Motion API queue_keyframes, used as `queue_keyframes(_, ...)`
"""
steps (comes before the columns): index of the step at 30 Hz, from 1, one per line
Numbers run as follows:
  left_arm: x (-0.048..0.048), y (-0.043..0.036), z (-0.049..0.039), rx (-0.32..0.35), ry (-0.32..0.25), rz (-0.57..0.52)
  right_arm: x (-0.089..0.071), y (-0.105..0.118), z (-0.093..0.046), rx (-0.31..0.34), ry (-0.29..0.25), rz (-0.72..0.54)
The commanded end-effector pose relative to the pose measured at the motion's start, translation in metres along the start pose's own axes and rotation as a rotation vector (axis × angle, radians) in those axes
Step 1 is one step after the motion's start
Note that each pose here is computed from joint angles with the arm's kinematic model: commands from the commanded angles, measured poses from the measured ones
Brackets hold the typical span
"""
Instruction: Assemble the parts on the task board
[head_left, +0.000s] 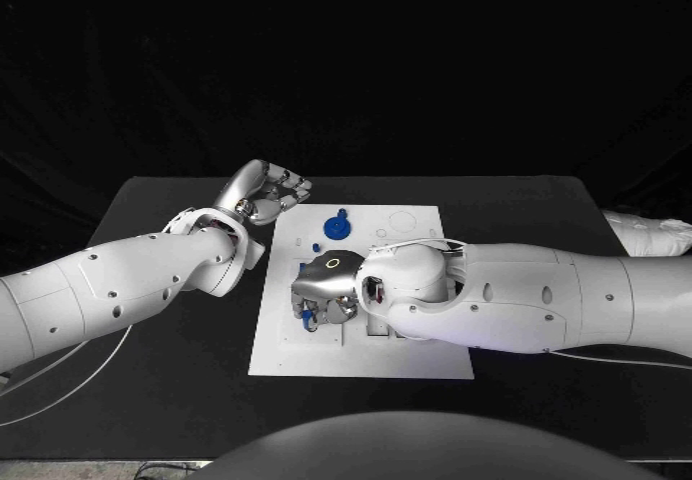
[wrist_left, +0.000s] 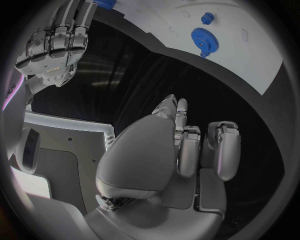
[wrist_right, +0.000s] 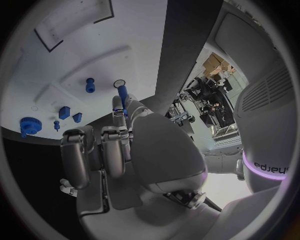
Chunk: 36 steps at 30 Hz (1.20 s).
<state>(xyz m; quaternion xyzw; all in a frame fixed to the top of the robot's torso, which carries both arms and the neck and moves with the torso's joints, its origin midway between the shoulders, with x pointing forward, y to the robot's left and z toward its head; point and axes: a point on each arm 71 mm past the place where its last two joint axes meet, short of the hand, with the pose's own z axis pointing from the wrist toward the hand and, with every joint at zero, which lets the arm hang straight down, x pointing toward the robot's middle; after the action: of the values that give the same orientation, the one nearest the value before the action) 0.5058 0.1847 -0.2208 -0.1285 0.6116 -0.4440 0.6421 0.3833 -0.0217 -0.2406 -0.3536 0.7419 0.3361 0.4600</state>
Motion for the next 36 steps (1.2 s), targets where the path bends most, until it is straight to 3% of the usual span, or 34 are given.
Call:
queue_keyframes(1, 0.0012, -0.0026, 0.0004, 0.019, 0.010, -0.002, 0.0028, 0.0017, 0.0009, -0.016, 0.030, -0.031)
queue_keyframes(36, -0.0001, -0.0014, -0.0002, 0.015, 0.010, 0.000, 0.0079, -0.0021, -0.0046, 0.008, 0.018, -0.056)
